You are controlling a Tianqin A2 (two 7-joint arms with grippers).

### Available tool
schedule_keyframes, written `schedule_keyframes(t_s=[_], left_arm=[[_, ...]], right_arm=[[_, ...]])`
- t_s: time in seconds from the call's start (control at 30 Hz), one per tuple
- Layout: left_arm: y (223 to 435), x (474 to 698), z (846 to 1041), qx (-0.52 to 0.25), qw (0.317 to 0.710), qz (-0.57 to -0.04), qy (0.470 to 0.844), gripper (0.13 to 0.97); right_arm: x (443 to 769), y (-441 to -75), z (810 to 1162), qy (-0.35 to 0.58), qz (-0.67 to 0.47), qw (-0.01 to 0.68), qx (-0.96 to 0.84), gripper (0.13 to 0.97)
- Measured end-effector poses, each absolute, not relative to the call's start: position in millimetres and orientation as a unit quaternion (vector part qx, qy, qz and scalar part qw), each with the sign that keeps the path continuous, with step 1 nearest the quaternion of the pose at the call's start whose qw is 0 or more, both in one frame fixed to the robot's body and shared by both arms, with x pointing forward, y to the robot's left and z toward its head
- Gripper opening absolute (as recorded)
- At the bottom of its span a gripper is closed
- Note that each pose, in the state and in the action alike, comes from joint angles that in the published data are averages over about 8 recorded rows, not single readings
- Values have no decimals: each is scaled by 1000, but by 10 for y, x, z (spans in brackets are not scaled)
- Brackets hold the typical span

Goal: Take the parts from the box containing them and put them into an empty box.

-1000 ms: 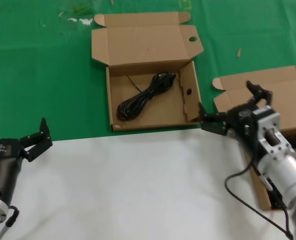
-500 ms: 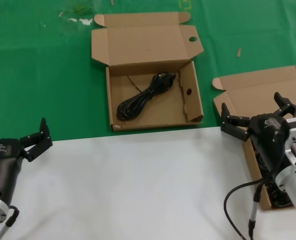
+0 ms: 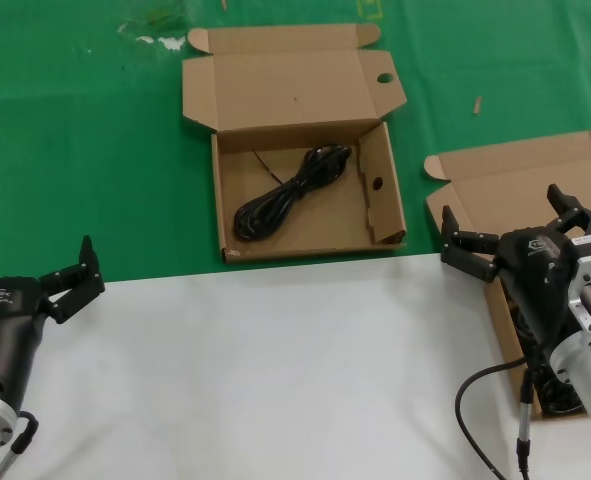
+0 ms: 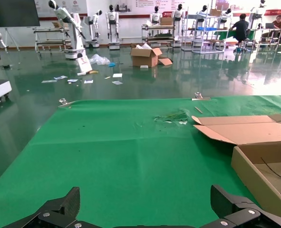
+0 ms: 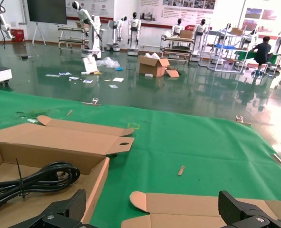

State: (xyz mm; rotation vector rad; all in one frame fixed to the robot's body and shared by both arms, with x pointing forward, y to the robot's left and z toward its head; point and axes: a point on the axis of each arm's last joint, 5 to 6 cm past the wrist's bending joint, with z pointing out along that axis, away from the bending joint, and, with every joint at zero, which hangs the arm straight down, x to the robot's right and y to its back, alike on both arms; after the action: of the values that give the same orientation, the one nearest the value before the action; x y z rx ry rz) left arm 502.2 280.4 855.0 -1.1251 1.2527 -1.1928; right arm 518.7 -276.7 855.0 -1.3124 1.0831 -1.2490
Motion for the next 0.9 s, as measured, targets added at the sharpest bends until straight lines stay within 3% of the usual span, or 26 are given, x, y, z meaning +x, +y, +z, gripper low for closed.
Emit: schedule_keyframes(t_s=[0.9], left_arm=[[2804, 5022, 8550, -468, 513, -496, 521, 966]], right_arm=[[5187, -2767, 8550, 446, -515, 493, -541, 966]])
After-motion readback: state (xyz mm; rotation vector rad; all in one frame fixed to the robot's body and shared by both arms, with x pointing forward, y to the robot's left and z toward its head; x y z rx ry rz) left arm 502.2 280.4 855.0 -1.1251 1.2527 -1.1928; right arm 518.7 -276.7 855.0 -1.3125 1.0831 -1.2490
